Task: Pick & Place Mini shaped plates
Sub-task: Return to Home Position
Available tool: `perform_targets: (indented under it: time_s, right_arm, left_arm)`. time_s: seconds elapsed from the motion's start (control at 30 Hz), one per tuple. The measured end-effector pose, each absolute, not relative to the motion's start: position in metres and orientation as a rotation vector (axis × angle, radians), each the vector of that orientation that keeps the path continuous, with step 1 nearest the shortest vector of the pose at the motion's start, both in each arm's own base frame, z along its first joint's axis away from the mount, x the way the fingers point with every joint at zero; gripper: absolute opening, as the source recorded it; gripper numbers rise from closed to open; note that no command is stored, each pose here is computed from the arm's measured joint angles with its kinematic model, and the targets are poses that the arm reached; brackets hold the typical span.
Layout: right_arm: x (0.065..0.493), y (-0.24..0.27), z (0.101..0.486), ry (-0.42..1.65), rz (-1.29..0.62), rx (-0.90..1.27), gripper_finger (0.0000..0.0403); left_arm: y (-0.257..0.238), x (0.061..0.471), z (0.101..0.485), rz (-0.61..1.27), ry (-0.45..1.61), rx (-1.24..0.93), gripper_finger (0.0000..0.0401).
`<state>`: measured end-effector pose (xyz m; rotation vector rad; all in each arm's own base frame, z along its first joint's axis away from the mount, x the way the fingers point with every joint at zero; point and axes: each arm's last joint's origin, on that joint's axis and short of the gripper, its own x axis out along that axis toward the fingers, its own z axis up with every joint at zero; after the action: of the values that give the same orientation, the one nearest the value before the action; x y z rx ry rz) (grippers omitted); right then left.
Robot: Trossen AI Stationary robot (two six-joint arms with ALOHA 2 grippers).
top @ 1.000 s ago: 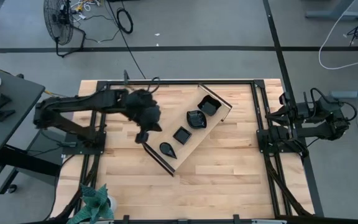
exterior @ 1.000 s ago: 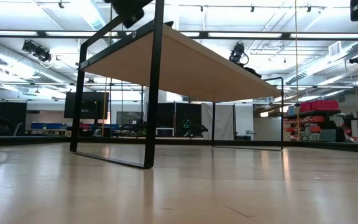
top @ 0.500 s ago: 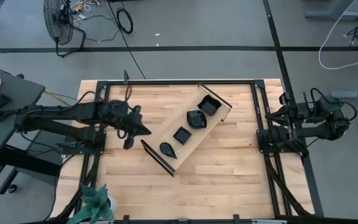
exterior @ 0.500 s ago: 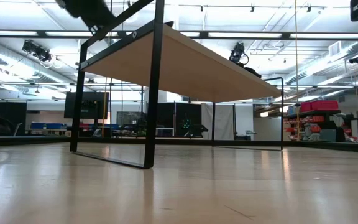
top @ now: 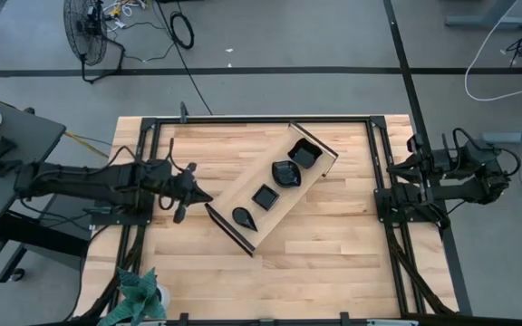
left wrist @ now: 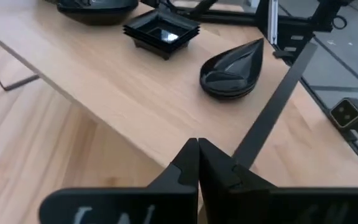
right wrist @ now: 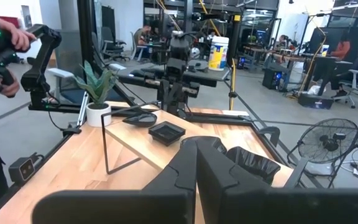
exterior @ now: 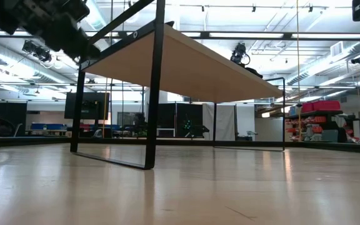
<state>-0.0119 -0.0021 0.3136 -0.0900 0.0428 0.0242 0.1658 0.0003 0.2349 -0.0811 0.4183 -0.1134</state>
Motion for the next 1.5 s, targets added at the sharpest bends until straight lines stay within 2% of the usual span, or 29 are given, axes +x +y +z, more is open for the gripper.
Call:
perform_targets:
  time_s: [0.3, 0.83, 1.5]
  right_arm:
    - [-0.012, -0.002, 0.314, 0.043, 0.024, -0.09, 0.001]
    - [-0.012, -0.002, 0.314, 0.042, 0.024, -0.09, 0.001]
    - [-0.012, -0.002, 0.314, 0.042, 0.024, -0.09, 0.001]
  left_arm:
    - [0.0, 0.143, 0.203, -0.113, 0.357, -0.105, 0.0003]
    - [0.0, 0.125, 0.176, -0.106, 0.196, -0.054, 0.0002]
    - [-0.001, 0.107, 0.161, -0.122, 0.071, 0.006, 0.0002]
